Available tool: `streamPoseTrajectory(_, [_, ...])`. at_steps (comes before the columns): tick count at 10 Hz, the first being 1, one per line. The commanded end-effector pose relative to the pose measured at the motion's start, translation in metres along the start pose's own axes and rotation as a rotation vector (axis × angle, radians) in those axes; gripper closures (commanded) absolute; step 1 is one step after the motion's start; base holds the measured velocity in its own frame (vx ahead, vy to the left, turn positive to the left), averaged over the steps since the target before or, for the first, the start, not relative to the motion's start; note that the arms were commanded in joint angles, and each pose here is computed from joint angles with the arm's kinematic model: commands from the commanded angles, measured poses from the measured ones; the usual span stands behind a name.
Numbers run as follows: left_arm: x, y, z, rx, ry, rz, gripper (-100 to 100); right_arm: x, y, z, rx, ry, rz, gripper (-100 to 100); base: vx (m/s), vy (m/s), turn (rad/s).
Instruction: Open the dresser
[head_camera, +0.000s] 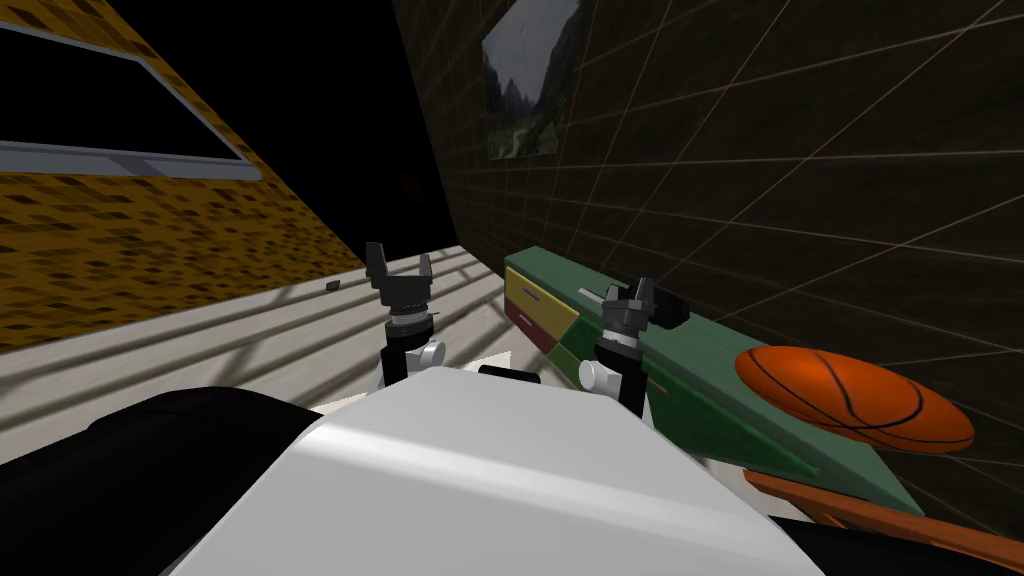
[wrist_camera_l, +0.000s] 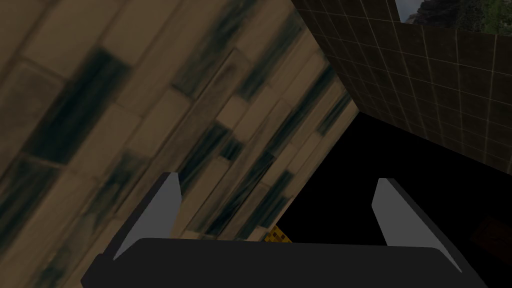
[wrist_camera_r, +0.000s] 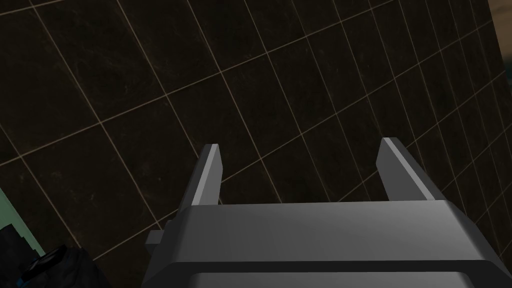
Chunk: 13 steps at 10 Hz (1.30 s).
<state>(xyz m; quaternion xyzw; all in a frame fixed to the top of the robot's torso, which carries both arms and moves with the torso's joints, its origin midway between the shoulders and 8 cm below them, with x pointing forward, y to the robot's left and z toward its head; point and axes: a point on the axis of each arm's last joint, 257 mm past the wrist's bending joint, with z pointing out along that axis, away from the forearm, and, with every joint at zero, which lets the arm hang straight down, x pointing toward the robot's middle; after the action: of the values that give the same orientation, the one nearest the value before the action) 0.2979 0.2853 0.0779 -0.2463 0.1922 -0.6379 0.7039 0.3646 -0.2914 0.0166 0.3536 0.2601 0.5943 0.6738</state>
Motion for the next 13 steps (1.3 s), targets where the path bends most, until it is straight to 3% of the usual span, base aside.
streamPoseTrajectory(1, [0.0000, 0.0000, 0.0000, 0.000, 0.000, 0.000, 0, 0.0000, 0.0000, 0.0000, 0.000, 0.000, 0.000, 0, 0.000, 0.000, 0.000])
streamPoseTrajectory(9, [0.0000, -0.0001, 0.0001, 0.000, 0.000, 0.000, 0, 0.0000, 0.0002, 0.0001, 0.000, 0.000, 0.000, 0, 0.000, 0.000, 0.000])
streamPoseTrajectory(10, [0.0000, -0.0001, 0.0001, 0.000, 0.000, 0.000, 0, 0.0032, -0.0018, -0.0008, 0.005, 0.043, -0.045, -100, 0.024, 0.013, -0.013])
streamPoseTrajectory(13, [0.0000, 0.0001, -0.0001, 0.000, 0.000, 0.000, 0, 0.0053, -0.0096, -0.0047, 0.019, 0.121, -0.179, -100, 0.063, 0.044, -0.030])
